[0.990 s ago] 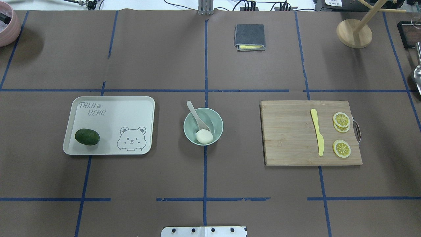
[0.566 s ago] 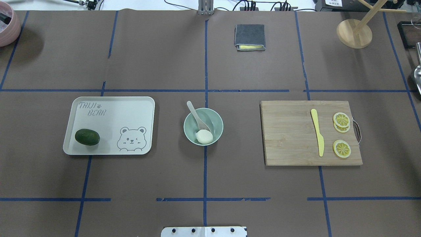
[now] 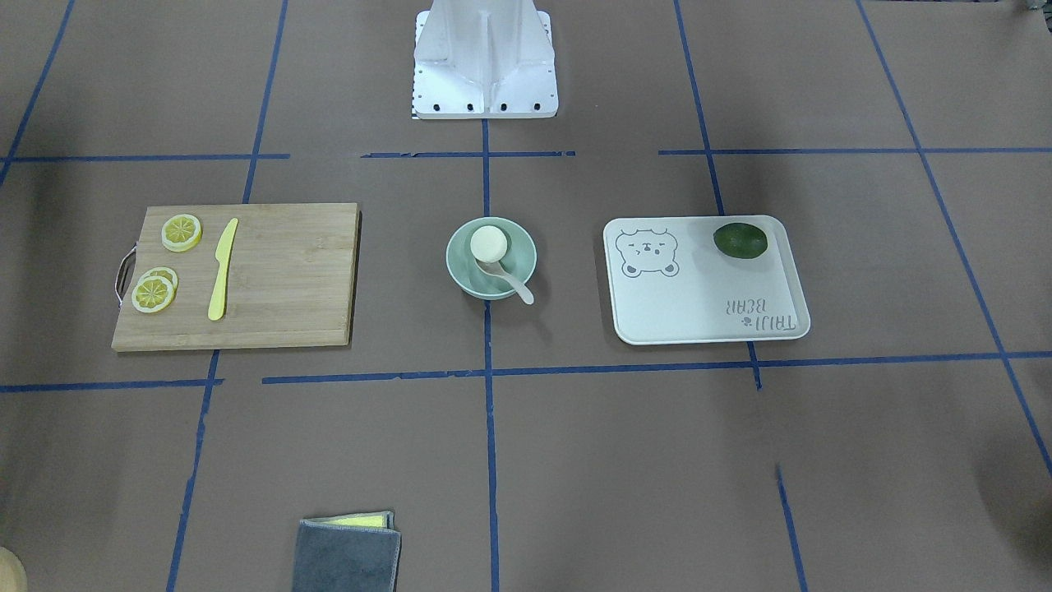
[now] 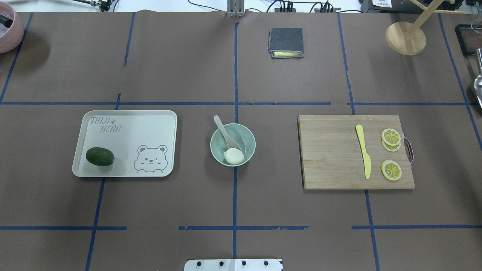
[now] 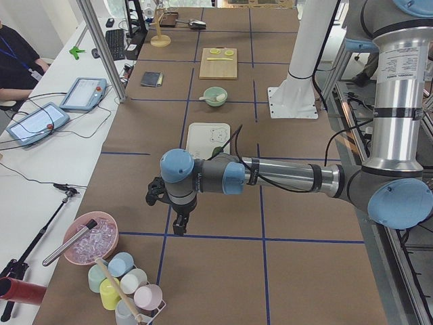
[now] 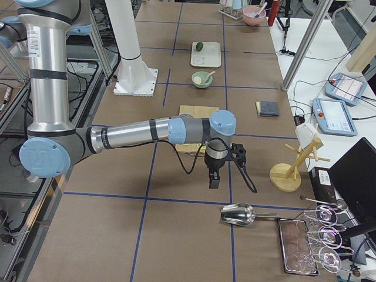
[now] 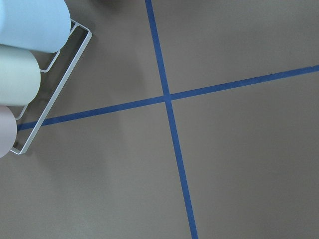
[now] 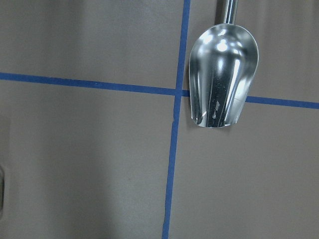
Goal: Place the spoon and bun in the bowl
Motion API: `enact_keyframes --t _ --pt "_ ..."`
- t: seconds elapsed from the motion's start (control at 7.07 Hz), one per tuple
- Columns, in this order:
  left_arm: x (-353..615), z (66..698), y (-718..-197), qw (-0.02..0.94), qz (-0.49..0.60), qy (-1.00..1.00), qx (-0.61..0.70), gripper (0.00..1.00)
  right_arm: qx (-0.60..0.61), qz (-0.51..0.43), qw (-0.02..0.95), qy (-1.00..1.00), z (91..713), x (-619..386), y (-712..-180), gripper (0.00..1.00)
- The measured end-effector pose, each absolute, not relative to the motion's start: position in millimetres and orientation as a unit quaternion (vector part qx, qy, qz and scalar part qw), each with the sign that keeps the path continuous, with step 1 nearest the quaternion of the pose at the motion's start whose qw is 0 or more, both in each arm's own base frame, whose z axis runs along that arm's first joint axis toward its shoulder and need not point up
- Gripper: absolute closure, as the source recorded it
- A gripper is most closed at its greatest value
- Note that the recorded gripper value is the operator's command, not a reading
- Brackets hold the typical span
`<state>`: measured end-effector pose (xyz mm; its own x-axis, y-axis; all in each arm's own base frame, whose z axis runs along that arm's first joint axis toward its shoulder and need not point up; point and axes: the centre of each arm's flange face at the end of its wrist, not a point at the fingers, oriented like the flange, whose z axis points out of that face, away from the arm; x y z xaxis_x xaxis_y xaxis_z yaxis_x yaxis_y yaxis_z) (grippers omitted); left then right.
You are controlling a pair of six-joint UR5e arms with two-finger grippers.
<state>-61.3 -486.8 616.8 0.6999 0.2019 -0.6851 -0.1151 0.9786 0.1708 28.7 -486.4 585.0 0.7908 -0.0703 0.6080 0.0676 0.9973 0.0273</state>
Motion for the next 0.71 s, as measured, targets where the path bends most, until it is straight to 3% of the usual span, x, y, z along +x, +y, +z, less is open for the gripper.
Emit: enact_keyframes --t 0.71 --pt "-61.1 610.6 -491.1 0.919 0.089 0.378 0.064 0.0 0.001 -0.037 0.946 -0.321 586.8 28.9 -485.6 0.0"
